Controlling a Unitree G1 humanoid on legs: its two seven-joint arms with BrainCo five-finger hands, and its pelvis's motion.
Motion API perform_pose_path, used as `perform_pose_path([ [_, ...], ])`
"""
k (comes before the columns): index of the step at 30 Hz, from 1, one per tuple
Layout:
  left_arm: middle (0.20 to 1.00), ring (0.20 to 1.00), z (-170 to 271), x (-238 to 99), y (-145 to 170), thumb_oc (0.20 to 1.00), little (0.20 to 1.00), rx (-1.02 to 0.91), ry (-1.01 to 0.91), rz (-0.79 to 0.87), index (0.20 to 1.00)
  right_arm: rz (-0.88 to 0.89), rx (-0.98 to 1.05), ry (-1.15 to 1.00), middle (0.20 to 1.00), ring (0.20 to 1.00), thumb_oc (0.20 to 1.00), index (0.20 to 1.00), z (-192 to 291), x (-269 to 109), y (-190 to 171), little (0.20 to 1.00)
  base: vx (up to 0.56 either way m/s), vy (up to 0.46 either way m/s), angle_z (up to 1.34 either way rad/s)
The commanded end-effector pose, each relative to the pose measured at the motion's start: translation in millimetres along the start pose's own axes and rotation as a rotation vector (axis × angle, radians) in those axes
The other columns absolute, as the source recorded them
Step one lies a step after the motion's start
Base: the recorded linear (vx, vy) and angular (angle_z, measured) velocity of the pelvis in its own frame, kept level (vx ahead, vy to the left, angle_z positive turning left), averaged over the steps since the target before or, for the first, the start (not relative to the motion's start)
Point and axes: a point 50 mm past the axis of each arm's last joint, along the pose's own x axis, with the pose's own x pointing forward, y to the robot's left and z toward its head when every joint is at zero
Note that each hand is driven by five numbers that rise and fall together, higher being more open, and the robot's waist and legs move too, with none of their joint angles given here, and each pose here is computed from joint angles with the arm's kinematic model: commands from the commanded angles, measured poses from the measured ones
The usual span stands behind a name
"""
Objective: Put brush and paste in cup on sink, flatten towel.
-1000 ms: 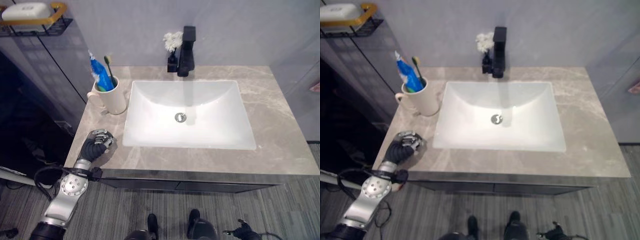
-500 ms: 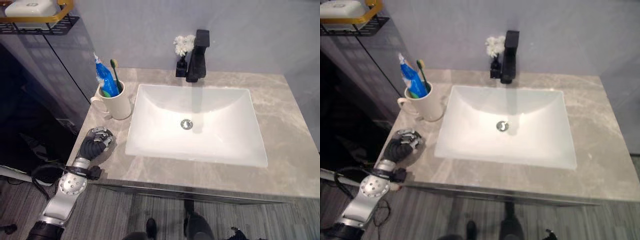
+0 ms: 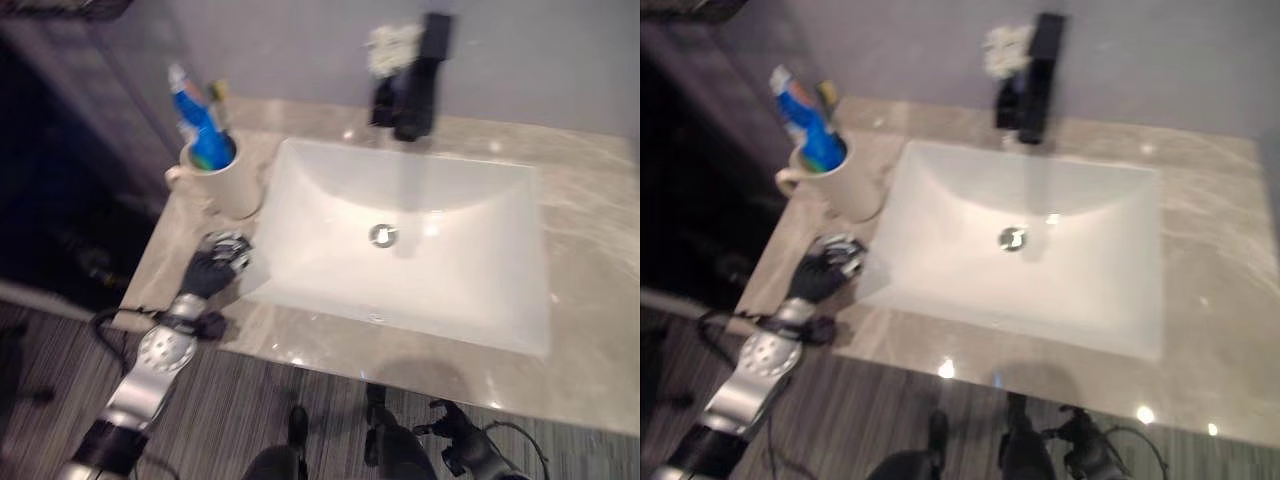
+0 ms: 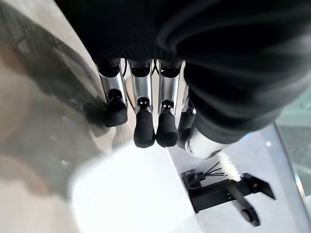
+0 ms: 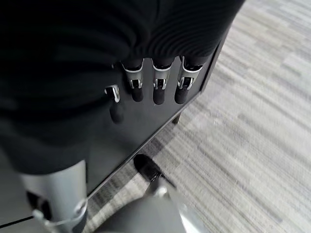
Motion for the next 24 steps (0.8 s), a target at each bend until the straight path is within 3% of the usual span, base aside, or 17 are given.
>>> perform_pose_path([
  [1,0.200,0.200,3,-5,4,0.200,0.200,-0.028,-0.027,0.010,0.200,-0.058,0.045,-0.072,1.000,1.000,1.000,1.000,22,7,-11,1.000,0.05,0.046,1.33],
  [12,0.200,0.200,0,-11,6,0.200,0.200,-0.029,-0.007,0.019,0.200,-0.032,-0.017,-0.104,1.000,1.000,1.000,1.000,35,9,-2,1.000,0.06,0.043,-0.19],
  [20,0.200,0.200,8,-5,-8,0.200,0.200,-0.147,-0.040,-0.025,0.200,-0.017,-0.074,-0.103,1.000,1.000,1.000,1.000,44,12,2,1.000,0.05,-0.020,-0.04],
  [24,0.200,0.200,5,-5,-10,0.200,0.200,-0.184,-0.024,-0.018,0.200,0.000,0.018,-0.070,1.000,1.000,1.000,1.000,41,12,6,1.000,0.01,-0.006,0.00],
])
